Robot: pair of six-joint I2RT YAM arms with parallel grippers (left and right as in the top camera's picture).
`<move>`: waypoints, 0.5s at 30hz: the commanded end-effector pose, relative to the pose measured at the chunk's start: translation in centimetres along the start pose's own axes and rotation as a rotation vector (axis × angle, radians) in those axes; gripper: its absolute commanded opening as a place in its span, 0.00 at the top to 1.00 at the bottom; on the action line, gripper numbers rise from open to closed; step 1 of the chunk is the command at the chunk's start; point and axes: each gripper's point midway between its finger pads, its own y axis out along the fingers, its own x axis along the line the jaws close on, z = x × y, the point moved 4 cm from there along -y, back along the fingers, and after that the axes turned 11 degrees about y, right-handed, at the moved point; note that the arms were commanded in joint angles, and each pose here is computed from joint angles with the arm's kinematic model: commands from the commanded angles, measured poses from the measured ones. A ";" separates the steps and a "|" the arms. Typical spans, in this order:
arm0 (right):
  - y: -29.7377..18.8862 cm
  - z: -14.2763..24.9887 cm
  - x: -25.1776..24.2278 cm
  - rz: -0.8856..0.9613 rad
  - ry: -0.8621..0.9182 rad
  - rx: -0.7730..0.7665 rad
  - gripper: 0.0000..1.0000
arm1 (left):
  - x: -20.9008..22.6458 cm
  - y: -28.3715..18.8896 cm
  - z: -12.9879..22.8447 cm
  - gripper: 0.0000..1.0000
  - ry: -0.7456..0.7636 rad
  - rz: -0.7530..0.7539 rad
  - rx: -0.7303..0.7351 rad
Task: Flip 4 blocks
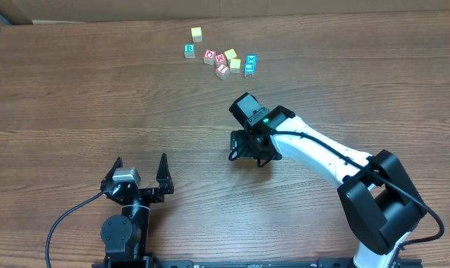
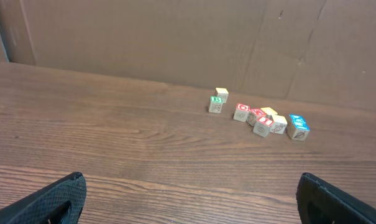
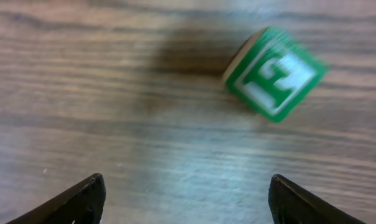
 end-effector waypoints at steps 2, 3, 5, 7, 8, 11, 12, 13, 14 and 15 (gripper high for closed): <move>-0.3 -2.7 -1.7 0.132 0.013 -0.195 0.16 | 0.0 0.0 0.0 0.00 0.022 -0.001 -0.004; -0.4 -3.1 -1.8 0.143 0.015 -0.222 0.17 | 0.0 0.0 0.0 0.00 0.022 -0.001 -0.004; -0.5 -3.7 -1.7 0.142 0.036 -0.254 0.21 | 0.0 0.0 0.0 0.00 0.022 -0.001 -0.004; -0.4 -4.1 -1.7 0.124 0.103 -0.267 0.23 | 0.0 0.0 0.0 0.00 0.022 -0.001 -0.004; -0.3 -4.2 -1.7 0.119 0.129 -0.270 0.23 | 0.0 0.0 0.0 0.00 0.022 -0.001 -0.004; 0.5 -4.2 -2.0 0.126 0.186 -0.265 0.28 | 0.0 0.0 0.0 0.00 0.022 -0.001 -0.004; 0.8 -4.2 -2.1 0.130 0.201 -0.262 0.29 | 0.0 0.0 0.0 0.00 0.022 -0.001 -0.004; 1.2 -4.1 -2.1 0.133 0.222 -0.259 0.32 | 0.0 0.0 0.0 0.00 0.022 -0.001 -0.004; 1.4 -4.1 -2.1 0.131 0.243 -0.259 0.34 | 0.0 0.0 0.0 0.00 0.022 -0.001 -0.004; 1.7 -4.1 -2.0 0.125 0.263 -0.255 0.36 | 0.0 0.0 0.0 0.00 0.022 -0.001 -0.004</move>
